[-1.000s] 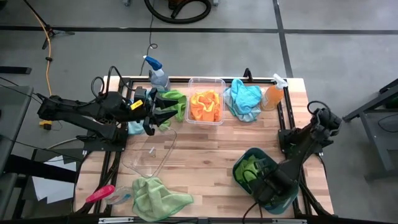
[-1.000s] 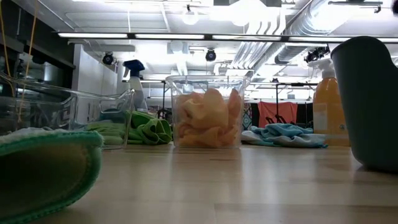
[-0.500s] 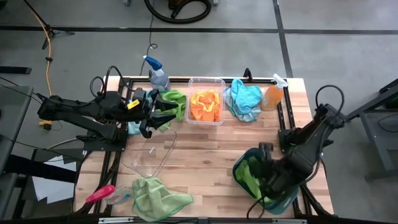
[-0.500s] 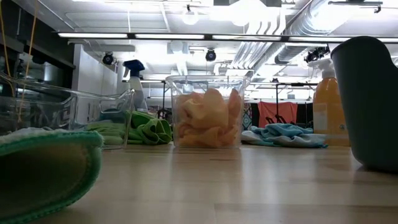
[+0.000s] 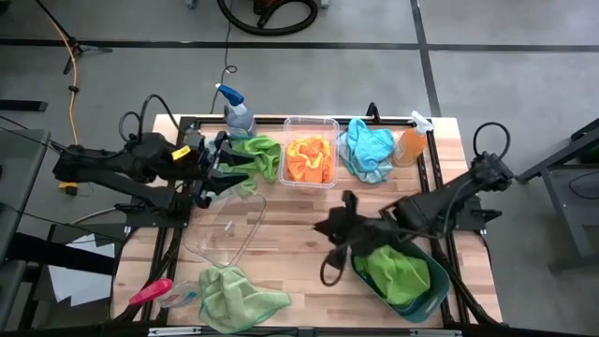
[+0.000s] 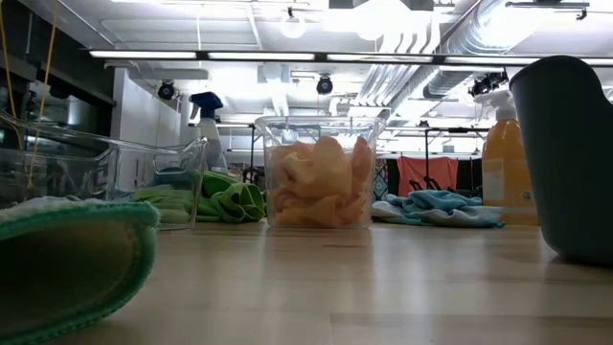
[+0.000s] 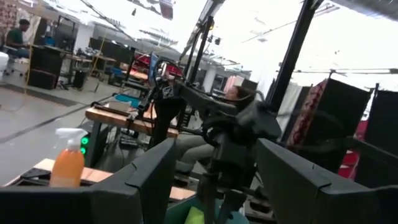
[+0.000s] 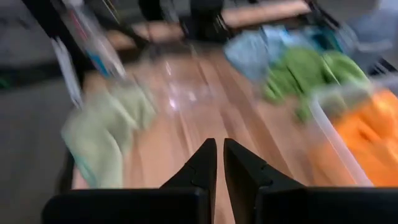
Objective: Sort microfiber towel by color & place in baskets
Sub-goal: Put the green microfiber towel into the blue bin
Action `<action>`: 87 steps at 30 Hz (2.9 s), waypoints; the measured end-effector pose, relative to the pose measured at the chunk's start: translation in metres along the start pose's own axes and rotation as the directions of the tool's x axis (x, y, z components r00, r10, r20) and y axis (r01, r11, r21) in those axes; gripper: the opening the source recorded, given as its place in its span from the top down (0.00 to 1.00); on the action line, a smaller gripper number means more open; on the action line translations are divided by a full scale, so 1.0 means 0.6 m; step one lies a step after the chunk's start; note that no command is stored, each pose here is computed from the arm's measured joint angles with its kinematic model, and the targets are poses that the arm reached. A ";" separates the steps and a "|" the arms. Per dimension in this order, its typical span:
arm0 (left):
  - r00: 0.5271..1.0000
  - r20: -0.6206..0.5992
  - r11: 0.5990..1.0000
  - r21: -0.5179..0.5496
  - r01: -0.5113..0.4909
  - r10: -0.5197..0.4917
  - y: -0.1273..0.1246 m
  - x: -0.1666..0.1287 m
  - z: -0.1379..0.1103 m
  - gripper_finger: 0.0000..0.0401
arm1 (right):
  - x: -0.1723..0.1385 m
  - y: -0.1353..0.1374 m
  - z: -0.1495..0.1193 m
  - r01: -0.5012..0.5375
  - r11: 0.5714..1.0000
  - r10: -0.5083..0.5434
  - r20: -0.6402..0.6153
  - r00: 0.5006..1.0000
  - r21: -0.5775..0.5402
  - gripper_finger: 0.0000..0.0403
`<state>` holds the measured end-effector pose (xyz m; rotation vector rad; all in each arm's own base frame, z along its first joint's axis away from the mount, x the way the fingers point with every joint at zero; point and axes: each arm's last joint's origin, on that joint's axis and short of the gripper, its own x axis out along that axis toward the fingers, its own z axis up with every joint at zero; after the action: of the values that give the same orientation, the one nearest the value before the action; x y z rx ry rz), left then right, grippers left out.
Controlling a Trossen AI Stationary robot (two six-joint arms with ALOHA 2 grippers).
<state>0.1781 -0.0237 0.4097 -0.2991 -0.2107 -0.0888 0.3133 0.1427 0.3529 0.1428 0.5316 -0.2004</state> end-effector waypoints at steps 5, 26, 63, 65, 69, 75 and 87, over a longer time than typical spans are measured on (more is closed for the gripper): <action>1.000 -0.019 1.000 0.019 -0.009 0.009 0.000 -0.025 0.008 0.48 | 0.028 -0.031 0.039 0.002 0.999 -0.008 0.163 0.987 0.037 0.95; 0.984 -0.101 0.986 0.099 -0.134 0.143 0.012 0.010 -0.026 0.48 | -0.011 -0.110 0.089 -0.171 0.983 0.181 0.183 0.966 -0.068 1.00; 0.986 -0.107 0.983 0.139 -0.116 0.132 0.005 0.022 -0.036 0.48 | -0.060 -0.158 -0.033 -0.292 0.945 0.223 0.363 0.905 0.147 1.00; 0.984 -0.103 0.980 0.147 -0.131 0.146 0.009 0.020 -0.033 0.48 | -0.064 -0.158 -0.027 -0.272 0.953 0.202 0.386 0.900 0.136 1.00; 0.980 -0.090 0.975 0.151 -0.162 0.177 0.020 0.020 -0.029 0.48 | -0.075 -0.158 -0.009 -0.242 0.966 0.184 0.423 0.887 0.087 1.00; 0.980 -0.078 0.979 0.103 -0.174 0.182 0.022 0.023 -0.028 0.48 | -0.089 -0.157 0.009 -0.248 0.966 0.189 0.456 0.870 0.073 1.00; 0.977 -0.065 0.979 0.021 -0.203 0.204 0.023 0.024 -0.028 0.48 | -0.092 -0.156 0.014 -0.250 0.967 0.200 0.461 0.864 0.048 1.00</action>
<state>0.1972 -0.0165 0.3933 -0.3013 -0.1135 0.1059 0.2497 0.0585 0.3805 0.2529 0.0326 -0.0275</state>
